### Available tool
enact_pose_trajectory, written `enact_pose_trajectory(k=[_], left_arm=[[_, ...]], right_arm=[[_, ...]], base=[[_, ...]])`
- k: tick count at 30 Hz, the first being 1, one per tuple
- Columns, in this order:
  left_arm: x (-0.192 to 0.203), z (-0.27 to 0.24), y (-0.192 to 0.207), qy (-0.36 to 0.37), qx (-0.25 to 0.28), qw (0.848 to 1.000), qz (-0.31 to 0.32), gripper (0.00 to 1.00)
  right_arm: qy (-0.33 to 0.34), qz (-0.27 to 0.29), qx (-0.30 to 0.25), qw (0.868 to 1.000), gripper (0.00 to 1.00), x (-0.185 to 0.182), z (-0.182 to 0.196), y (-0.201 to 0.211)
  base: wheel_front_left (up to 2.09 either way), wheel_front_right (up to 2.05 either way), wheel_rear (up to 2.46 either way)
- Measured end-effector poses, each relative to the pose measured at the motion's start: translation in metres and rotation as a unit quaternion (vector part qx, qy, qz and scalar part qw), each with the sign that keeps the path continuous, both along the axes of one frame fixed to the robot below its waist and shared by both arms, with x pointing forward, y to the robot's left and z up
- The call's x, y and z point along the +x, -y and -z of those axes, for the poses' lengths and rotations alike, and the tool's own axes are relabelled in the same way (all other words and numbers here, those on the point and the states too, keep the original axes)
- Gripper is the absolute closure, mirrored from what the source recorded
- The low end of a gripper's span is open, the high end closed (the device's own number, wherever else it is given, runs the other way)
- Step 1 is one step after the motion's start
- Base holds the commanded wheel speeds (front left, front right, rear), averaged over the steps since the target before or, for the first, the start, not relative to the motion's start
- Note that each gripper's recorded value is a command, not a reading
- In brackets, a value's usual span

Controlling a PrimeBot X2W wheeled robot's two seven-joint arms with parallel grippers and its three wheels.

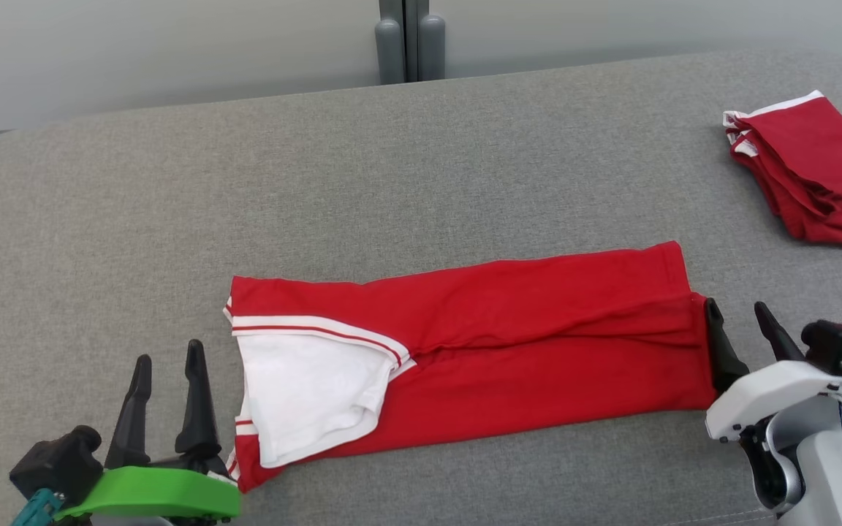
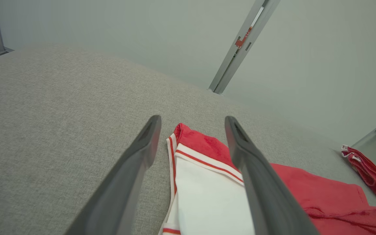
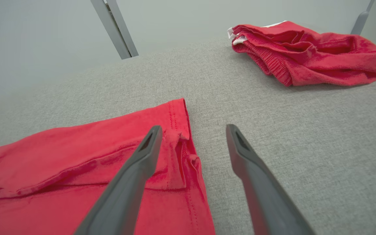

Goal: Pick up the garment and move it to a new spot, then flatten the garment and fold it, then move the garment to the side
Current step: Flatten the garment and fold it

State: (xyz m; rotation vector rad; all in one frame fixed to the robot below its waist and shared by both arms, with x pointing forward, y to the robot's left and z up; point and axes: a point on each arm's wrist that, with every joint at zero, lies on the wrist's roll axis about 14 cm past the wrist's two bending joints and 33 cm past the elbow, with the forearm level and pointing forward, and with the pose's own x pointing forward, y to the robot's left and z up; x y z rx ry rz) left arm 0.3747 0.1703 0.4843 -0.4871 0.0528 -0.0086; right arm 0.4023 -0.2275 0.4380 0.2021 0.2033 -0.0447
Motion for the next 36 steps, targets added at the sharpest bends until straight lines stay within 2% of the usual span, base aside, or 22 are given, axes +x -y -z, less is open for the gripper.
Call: enact_pose_trajectory(k=[8, 14, 22, 24, 26, 31, 36], left_arm=[[-0.001, 0.012, 0.010, -0.012, 0.031, 0.999, 0.006, 0.00], [-0.007, 0.019, -0.001, -0.021, 0.037, 0.999, -0.014, 0.00], [-0.009, 0.021, -0.012, -0.024, 0.040, 0.998, -0.031, 0.00], [-0.009, 0.022, -0.012, -0.026, 0.041, 0.998, -0.032, 0.00], [-0.010, 0.023, -0.012, -0.027, 0.042, 0.998, -0.031, 0.00], [-0.008, 0.023, -0.007, -0.028, 0.044, 0.998, -0.022, 0.00], [-0.006, 0.020, 0.003, -0.023, 0.053, 0.998, -0.001, 0.00]], right_arm=[[-0.099, -0.039, -0.022, 0.994, 0.00, 0.019, 0.016, -0.008], [-0.198, -0.067, -0.033, 0.977, 0.00, 0.012, 0.049, -0.015], [-0.242, -0.092, -0.037, 0.965, 0.00, 0.010, 0.066, -0.026], [-0.245, -0.096, -0.037, 0.964, 0.60, 0.011, 0.068, -0.029], [-0.244, -0.099, -0.037, 0.964, 1.00, 0.012, 0.068, -0.031], [-0.230, -0.093, -0.030, 0.968, 1.00, 0.015, 0.062, -0.031], [-0.205, -0.058, -0.031, 0.977, 1.00, 0.014, 0.047, -0.001]], base=[[0.00, 0.00, 0.00], [0.00, 0.00, 0.00], [0.00, 0.00, 0.00], [0.00, 0.00, 0.00], [0.00, 0.00, 0.00], [0.00, 0.00, 0.00], [0.00, 0.00, 0.00]])
